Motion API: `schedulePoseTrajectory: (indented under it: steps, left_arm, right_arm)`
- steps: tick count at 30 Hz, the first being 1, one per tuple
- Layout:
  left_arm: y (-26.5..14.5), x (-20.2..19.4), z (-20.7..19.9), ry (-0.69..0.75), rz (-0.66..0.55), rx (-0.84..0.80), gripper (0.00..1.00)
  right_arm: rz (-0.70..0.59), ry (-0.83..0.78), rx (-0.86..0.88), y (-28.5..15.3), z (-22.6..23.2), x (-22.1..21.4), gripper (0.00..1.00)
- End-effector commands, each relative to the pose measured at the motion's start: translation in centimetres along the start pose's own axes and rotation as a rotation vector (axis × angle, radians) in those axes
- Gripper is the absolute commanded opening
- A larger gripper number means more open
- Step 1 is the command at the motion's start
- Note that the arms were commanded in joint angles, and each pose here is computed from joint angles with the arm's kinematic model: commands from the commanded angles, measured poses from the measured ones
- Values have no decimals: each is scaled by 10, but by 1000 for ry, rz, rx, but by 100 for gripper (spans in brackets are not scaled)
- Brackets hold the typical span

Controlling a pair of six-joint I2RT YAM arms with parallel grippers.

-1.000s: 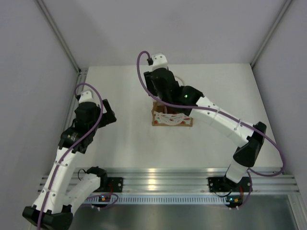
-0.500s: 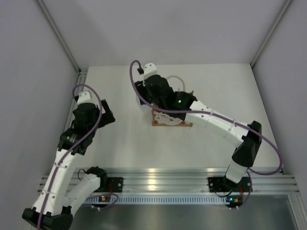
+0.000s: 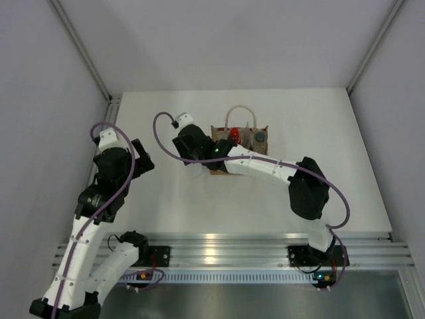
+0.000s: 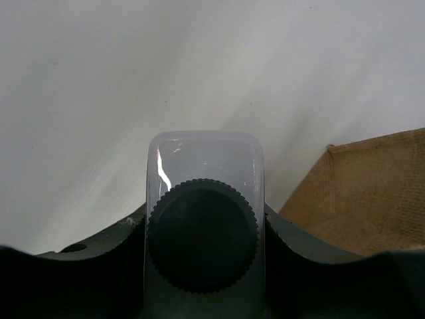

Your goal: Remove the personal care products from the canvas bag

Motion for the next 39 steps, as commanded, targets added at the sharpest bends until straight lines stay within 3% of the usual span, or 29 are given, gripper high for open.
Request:
schedulePoseTrajectory:
  steps: [1,13,22,23,28,39]
  left_arm:
    - [-1,5,3,-13,-28,15,98]
    - [-1,4,2,-10,-25,12,98]
    - [-2,5,2,-13,-29,9,98]
    - [-2,5,2,-13,-30,10,98]
    - [-2,5,2,-14,-29,9,98]
    - [-2,5,2,-14,-27,9,98]
  right_arm:
    - [-270,92,71,-13,23,76,0]
    - [-243,64,110,22,43,50,0]
    - [-217,42,116,25,43,37,31]
    - [-214,41,124,25,44,36,44]
    - [-232,37,131,15,43,44,66]
    - [-298,41,111,-28,22,75,76]
Point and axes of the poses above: each gripper's point midway between its finger pads, its own y axis out along the fingers, its own z axis along the line the jaws close on, x = y × z, the point moved 1 cm from there along -y, back along the fingers, and after that the axes turned 8 degrees about -y, right-handed, at the moved point
